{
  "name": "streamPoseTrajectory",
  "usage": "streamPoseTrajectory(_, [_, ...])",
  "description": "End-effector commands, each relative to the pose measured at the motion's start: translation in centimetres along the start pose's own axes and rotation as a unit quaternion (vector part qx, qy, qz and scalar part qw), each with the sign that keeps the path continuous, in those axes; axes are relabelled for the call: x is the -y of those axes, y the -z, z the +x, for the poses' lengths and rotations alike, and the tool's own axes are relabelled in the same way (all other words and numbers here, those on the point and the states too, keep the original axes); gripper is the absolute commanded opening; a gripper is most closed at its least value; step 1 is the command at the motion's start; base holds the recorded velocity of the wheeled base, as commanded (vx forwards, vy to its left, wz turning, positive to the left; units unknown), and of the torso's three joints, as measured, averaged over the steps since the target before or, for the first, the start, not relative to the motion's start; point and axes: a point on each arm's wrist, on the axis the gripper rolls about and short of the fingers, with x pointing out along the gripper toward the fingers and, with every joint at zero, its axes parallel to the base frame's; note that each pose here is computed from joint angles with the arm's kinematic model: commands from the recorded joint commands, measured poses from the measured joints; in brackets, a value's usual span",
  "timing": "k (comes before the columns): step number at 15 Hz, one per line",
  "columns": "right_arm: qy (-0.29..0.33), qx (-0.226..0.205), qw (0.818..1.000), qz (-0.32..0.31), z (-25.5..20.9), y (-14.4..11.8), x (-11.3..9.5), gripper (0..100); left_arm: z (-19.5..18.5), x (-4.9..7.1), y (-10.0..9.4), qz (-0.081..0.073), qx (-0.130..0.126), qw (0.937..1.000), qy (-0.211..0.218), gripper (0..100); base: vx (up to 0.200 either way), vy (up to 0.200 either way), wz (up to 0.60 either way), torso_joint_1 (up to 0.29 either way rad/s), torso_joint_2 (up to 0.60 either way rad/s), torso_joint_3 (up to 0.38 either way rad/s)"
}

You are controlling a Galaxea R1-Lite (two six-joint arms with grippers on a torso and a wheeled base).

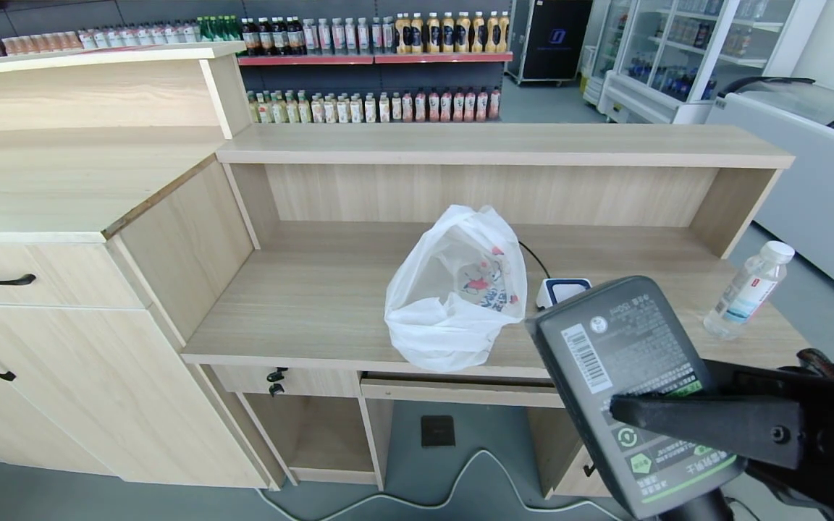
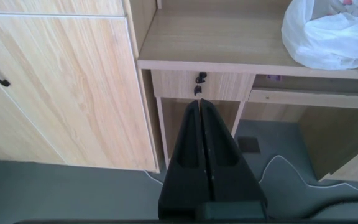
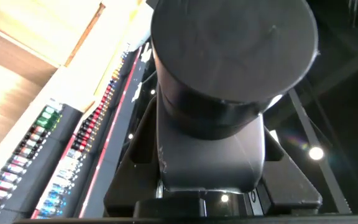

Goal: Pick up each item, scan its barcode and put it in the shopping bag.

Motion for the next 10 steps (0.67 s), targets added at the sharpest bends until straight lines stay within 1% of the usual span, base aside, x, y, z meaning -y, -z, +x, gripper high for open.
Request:
streamPoseTrajectory(1, [0.0, 0.003, 1.0, 0.003, 0.11, -0.09, -0.16, 0, 0.0, 0.0, 0.0, 0.0, 0.0, 1.0, -0.001, 0, 0.0, 0.0, 0.0, 0.0, 0.0, 0.0])
streamPoseTrajectory(10, [0.0, 0.007, 1.0, 0.007, 0.23, -0.18, -0.28, 0, 0.0, 0.0, 0.0, 0.0, 0.0, 1.0, -0.001, 0, 0.0, 0.0, 0.0, 0.0, 0.0, 0.0])
